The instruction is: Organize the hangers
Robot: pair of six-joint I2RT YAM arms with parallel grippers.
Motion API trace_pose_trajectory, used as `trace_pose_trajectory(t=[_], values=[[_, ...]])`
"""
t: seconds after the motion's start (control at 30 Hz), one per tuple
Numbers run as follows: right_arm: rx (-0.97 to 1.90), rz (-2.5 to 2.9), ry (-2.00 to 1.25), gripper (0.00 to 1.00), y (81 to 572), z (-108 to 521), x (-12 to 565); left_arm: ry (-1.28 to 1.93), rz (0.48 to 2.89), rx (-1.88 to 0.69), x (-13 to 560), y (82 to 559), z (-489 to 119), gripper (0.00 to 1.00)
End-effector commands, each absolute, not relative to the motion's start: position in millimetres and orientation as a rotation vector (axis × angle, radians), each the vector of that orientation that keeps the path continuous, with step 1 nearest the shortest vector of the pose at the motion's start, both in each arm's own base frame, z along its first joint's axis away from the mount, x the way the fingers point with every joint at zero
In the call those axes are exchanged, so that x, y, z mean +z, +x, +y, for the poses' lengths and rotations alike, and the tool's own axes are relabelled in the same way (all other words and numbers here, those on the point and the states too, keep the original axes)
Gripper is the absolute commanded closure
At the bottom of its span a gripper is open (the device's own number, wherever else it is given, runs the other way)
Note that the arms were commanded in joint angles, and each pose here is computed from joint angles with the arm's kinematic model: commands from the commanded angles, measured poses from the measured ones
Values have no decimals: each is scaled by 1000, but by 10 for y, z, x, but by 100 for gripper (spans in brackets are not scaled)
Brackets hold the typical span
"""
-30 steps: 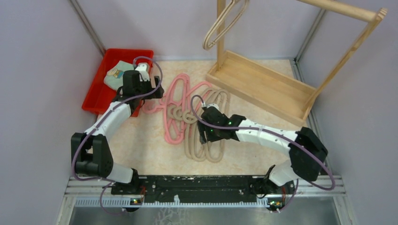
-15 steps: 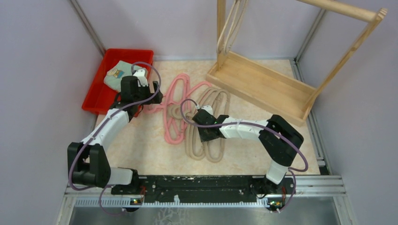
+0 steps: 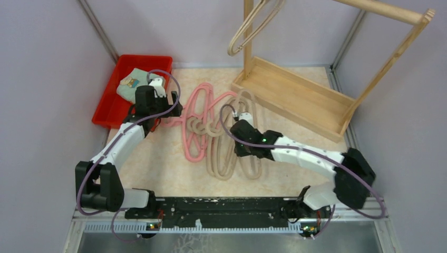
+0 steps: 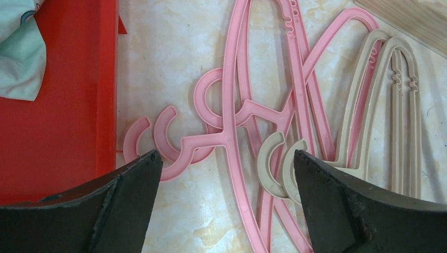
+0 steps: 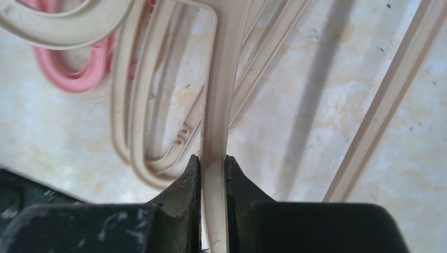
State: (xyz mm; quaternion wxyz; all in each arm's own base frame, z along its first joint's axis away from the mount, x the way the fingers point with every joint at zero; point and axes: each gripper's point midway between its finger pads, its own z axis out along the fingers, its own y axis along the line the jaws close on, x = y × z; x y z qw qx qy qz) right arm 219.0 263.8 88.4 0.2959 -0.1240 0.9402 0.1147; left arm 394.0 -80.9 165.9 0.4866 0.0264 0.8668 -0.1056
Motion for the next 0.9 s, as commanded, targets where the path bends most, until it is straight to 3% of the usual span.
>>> trace_pose_trajectory(t=[0.0,0.17,0.3,0.53,0.87], values=[[502,2404,-236,100,1971,2450,1493,60,2096,-239,1713,3896,-761,0],[637,2280,-23,100,1771,2000,2076,50,2101,-222,1694,3888,-732,0],[724,2077,137,100,1912,1674,2792,54,2098,-218,1703,3909,-731,0],[825,1875,115,100,2711,1742,4004,63,2076,-231,1823,4018,-769,0],[1019,1648,115,100,3631,1837,4864,58,2049,-242,1892,4086,-788,0]])
